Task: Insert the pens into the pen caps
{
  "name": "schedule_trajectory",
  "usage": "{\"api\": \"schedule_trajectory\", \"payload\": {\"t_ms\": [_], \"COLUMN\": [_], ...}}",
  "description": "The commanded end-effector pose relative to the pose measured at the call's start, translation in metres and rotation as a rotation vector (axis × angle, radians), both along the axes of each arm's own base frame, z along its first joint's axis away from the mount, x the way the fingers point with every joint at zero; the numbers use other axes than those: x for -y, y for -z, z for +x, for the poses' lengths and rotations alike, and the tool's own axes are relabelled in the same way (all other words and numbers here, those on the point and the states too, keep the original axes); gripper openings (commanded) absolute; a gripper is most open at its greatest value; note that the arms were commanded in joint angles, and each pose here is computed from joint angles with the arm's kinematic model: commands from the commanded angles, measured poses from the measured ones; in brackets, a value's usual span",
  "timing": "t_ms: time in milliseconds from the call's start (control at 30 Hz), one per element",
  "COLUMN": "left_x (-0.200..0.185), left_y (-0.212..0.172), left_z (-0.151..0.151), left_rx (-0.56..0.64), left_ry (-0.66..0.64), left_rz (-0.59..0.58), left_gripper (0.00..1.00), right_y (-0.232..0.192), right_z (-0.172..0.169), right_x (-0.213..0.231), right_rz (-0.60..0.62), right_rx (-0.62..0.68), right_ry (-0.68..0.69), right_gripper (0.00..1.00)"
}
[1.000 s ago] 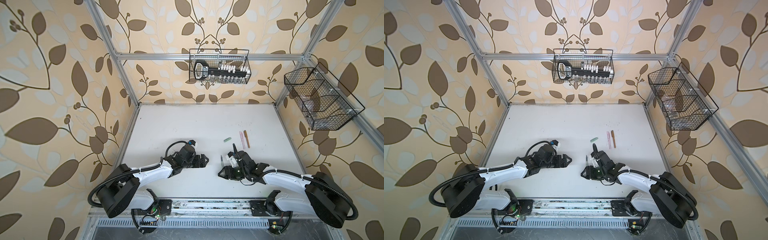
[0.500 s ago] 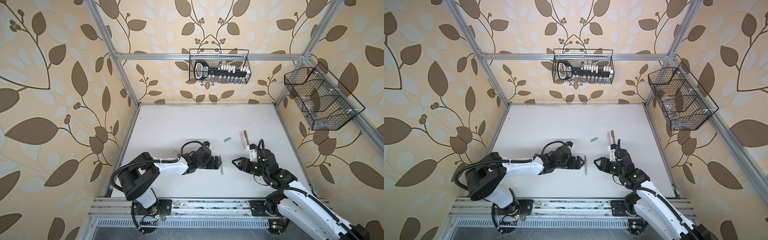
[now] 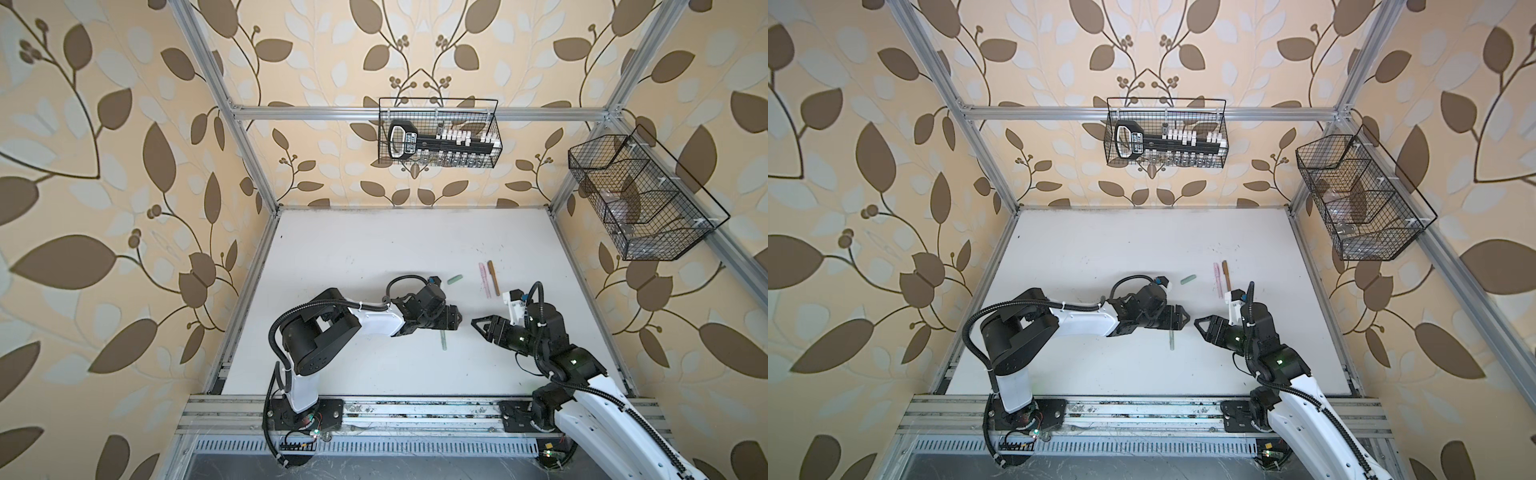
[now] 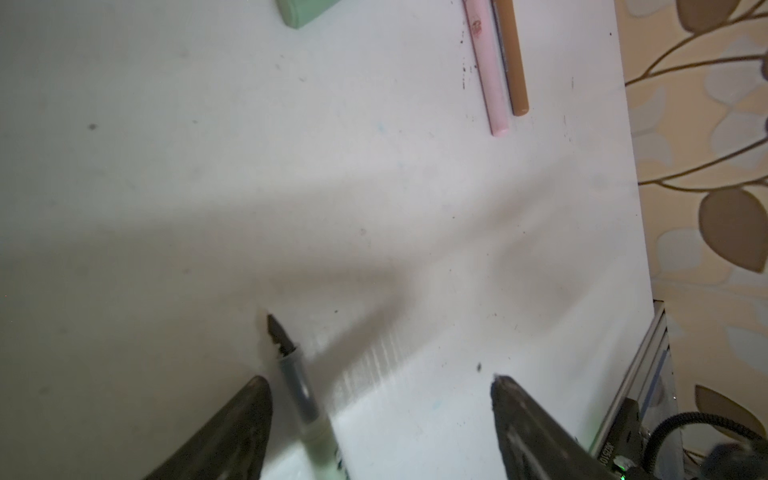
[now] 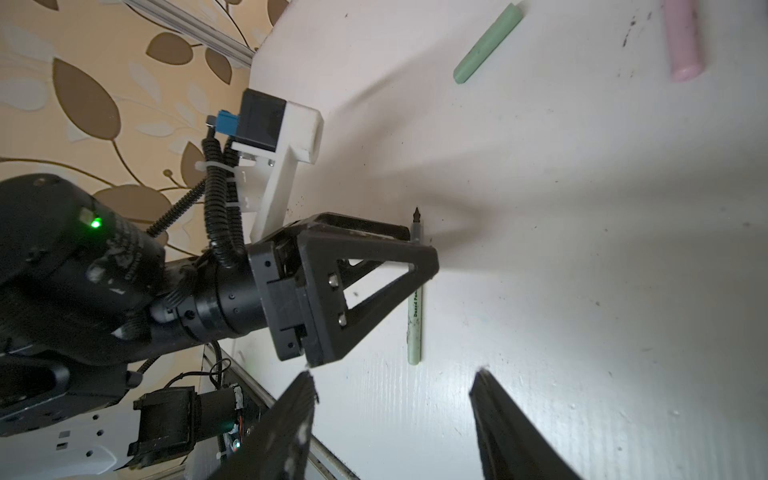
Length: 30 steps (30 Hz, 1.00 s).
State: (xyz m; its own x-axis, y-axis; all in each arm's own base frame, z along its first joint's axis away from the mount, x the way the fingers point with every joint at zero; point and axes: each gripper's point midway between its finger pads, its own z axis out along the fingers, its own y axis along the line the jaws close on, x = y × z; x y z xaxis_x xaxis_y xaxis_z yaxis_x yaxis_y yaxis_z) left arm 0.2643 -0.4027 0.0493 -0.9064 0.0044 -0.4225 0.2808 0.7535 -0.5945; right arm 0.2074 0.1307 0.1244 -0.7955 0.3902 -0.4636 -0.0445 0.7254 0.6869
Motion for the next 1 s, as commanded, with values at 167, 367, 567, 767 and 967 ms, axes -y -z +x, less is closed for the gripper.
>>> {"api": "schedule_trajectory", "payload": {"t_ms": [167,367,567,767,967], "left_x": [0.022,0.012,-0.018,-0.016,-0.010], "left_y": [-0.002,-0.006,0.009,0.007,0.011], "left_z": [-0.015,-0.027,-0.042,-0.053,-0.063], "left_rx": [0.044,0.074,-0.011,-0.049,-0.061], "left_ry": [0.126,0.135,0.062,0.027,0.040], "left_rz": [0.068,0.216,0.327,0.420,0.469], "left_gripper": [0.83,0.83,0.74,0.65,0.60], "right_y": [0.015,0.005,-0.002,-0.002,0.001], "right_z": [-0.008,-0.004,0.003,0.004,0.003], "right_x": [0.005,0.014,0.019,0.022,0.023], "right_rz": [-0.003,-0.039,-0.073,-0.099,-0.111], "right_rx": [-0.039,-0.009,0.009,0.005,0.005], "right_ry": [-0.010,0.020,0.032,0.036,0.033], "right_gripper": [0.61,0.61,0.61,0.61,0.61]}}
